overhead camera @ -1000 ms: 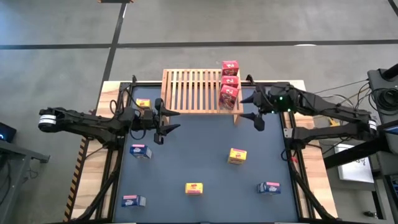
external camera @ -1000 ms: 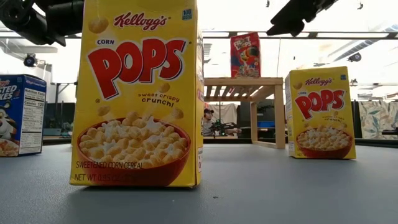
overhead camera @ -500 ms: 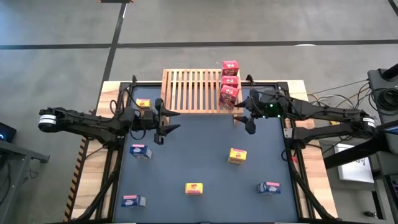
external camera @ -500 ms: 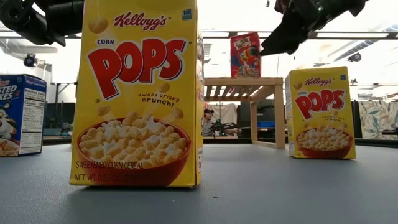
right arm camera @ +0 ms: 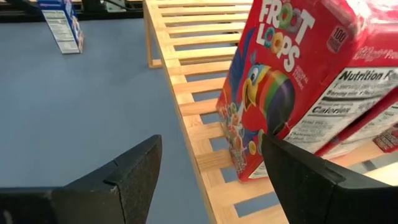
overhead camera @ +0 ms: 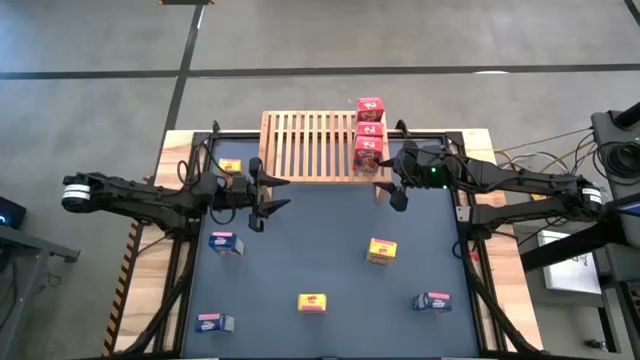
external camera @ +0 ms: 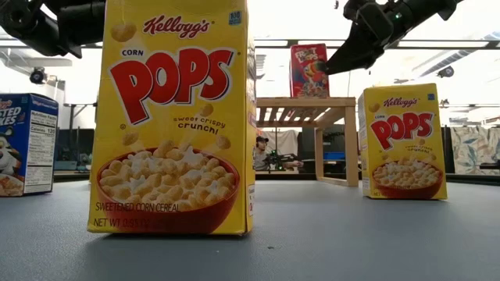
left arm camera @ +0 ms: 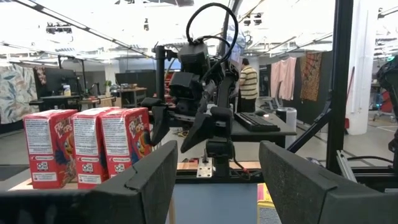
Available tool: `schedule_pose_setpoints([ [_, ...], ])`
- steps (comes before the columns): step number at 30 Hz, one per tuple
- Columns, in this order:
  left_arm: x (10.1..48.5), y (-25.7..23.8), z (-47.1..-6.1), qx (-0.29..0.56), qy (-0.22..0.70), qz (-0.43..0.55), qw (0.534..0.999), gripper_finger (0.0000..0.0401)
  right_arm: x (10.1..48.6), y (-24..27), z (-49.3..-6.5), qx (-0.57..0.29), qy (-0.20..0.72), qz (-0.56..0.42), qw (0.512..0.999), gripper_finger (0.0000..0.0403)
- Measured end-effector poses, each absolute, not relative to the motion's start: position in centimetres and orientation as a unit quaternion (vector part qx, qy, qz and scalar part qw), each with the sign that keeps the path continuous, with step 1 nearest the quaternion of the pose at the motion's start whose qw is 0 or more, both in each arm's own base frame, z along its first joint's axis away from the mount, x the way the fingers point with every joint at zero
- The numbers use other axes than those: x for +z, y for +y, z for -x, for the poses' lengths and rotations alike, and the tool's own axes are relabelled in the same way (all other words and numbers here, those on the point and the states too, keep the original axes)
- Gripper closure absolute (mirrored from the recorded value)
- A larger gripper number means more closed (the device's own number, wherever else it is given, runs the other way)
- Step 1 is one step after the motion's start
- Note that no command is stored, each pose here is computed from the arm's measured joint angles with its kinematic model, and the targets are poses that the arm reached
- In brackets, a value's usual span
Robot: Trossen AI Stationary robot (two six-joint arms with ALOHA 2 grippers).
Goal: Stack cereal on shelf
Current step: Put the red cereal box on the shelf aligned with the red cereal boxes, then put the top yellow cereal box on the shelf
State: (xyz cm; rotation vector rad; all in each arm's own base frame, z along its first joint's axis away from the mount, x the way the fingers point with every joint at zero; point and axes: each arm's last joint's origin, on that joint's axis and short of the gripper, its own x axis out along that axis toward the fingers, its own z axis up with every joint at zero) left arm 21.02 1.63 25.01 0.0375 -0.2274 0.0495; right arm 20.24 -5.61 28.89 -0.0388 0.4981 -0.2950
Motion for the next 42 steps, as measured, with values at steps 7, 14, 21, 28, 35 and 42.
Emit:
schedule_pose_setpoints([
  [7, 25.0, 1.6, -21.0, 0.025, -0.113, -0.019, 0.993, 0.0191, 28.7, -5.6, -20.1, -0.146, 0.255, 0.017, 0.956, 0.0147],
  [14, 25.0, 1.6, -21.0, 0.025, -0.113, -0.019, 0.993, 0.0191, 28.9, -4.8, -20.1, -0.124, 0.250, 0.014, 0.960, 0.0143],
  [21, 24.8, 1.7, -21.1, 0.030, -0.102, -0.020, 0.994, 0.0191, 29.1, -3.2, -20.3, -0.092, 0.241, 0.025, 0.966, 0.0136],
  [28, 24.4, 1.8, -21.1, 0.052, -0.079, -0.013, 0.995, 0.0191, 28.6, -1.5, -20.7, -0.064, 0.214, 0.042, 0.974, 0.0141],
  [35, 23.6, 1.8, -21.3, 0.051, -0.047, 0.005, 0.998, 0.0191, 26.9, -0.7, -20.6, -0.040, 0.168, 0.073, 0.982, 0.0147],
  [42, 22.9, 1.8, -21.6, 0.051, -0.020, 0.017, 0.998, 0.0191, 25.5, -0.5, -19.7, -0.009, 0.108, 0.104, 0.989, 0.0140],
])
